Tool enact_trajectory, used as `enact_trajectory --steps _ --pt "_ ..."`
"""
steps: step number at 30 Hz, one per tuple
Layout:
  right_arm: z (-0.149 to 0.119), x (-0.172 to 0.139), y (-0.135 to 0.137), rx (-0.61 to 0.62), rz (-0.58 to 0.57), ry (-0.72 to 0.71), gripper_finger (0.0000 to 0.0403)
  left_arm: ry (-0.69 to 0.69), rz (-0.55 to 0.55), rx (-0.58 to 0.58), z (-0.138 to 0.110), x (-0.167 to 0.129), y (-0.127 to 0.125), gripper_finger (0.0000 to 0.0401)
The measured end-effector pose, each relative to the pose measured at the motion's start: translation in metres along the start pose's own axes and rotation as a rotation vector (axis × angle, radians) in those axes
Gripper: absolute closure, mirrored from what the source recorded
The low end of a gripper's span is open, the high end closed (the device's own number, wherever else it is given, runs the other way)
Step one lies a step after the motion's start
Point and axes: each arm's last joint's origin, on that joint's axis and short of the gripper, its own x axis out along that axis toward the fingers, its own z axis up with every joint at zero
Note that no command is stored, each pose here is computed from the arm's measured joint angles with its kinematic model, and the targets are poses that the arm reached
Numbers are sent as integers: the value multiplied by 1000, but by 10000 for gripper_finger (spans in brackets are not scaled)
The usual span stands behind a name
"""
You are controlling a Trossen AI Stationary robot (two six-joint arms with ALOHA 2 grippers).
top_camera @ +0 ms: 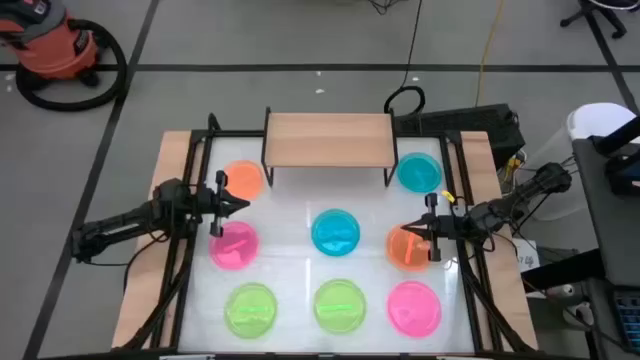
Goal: Place and stack plates onto a shelf
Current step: Put the left blue transparent plate on the shelf
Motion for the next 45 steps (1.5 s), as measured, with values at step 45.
enact_trajectory --steps 45 --pt "75 98 39 -170 10 200 403 0 0 0 0 0 0 380"
